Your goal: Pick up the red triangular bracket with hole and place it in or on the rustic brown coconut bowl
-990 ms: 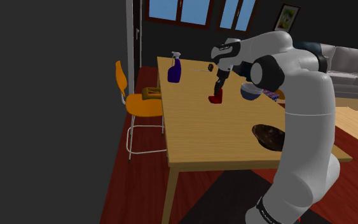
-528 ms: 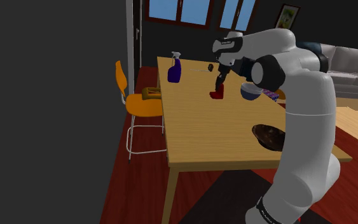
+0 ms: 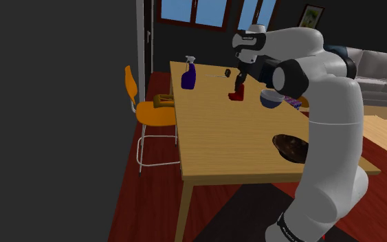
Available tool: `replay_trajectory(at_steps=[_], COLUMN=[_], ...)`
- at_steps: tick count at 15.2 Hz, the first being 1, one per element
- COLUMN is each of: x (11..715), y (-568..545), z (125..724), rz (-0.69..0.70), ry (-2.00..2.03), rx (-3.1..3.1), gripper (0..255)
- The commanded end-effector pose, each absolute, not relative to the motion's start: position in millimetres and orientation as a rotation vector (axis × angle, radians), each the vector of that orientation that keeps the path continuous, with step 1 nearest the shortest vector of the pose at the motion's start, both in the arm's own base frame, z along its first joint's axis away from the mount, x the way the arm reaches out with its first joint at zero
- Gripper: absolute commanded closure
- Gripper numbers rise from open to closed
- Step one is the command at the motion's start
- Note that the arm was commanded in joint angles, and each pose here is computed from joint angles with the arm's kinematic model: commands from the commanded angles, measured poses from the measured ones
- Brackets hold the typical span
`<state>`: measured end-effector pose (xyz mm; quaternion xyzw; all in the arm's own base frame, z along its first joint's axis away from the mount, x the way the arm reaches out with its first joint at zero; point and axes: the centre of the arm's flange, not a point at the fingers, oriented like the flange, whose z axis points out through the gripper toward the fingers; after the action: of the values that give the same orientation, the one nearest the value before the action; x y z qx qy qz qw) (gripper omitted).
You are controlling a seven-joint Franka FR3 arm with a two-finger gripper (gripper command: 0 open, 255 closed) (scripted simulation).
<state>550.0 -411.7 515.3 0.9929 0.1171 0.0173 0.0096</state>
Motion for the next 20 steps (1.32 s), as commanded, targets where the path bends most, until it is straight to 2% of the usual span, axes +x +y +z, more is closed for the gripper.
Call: replay_trajectory(at_steps=[1, 7, 20], x=[550.2, 550.2, 388.6], y=[-410.7, -410.7, -353.7], z=[526.0, 556.3, 564.5], rz=[0.054, 0.054, 0.054], ry=[0.366, 0.366, 0.366], rx=[3.100, 3.100, 3.100], gripper=[255, 255, 255])
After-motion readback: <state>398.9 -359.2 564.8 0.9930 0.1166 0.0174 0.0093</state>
